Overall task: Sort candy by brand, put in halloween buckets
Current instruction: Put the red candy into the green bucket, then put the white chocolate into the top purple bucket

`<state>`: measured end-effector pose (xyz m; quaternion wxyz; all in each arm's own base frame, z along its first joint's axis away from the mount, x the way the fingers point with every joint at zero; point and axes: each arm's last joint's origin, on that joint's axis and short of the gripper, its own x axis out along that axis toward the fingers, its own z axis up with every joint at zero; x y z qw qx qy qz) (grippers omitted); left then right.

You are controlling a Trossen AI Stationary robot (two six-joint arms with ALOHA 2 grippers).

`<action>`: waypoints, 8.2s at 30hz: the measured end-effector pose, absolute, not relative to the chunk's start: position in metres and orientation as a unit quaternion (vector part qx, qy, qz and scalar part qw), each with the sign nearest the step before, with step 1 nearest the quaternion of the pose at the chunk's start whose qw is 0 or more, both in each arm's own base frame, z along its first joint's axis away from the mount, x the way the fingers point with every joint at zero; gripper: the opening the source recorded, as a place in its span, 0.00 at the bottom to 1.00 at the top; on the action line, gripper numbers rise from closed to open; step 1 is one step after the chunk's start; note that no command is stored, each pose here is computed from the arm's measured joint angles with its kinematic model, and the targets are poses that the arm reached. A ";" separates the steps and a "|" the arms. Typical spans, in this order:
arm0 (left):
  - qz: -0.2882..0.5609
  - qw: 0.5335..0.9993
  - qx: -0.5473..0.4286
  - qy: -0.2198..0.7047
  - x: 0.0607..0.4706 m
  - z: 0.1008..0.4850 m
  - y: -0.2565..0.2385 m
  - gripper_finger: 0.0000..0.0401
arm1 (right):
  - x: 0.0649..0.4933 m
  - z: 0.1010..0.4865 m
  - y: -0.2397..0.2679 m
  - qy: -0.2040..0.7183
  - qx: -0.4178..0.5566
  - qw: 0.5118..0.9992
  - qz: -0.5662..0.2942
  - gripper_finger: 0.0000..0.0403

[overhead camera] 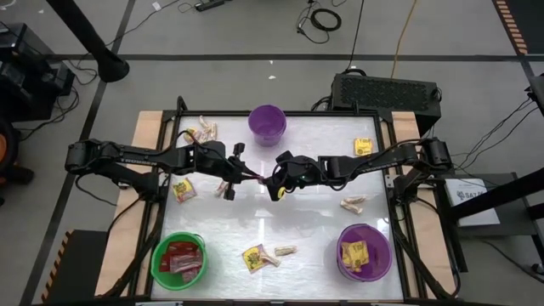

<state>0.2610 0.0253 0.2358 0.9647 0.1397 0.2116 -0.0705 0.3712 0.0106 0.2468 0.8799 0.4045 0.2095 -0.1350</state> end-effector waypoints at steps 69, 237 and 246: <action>-0.303 0.774 -0.150 0.535 0.136 0.250 -0.116 0.00 | 0.353 0.248 0.057 0.317 0.233 0.919 0.004 0.52; 0.249 0.943 0.025 0.217 0.295 0.260 0.156 0.01 | 0.264 0.285 -0.079 0.432 0.218 0.862 -0.151 0.52; 0.277 0.926 -0.205 0.157 0.296 0.244 0.179 0.01 | 0.270 0.291 -0.087 0.384 0.171 0.890 -0.177 0.52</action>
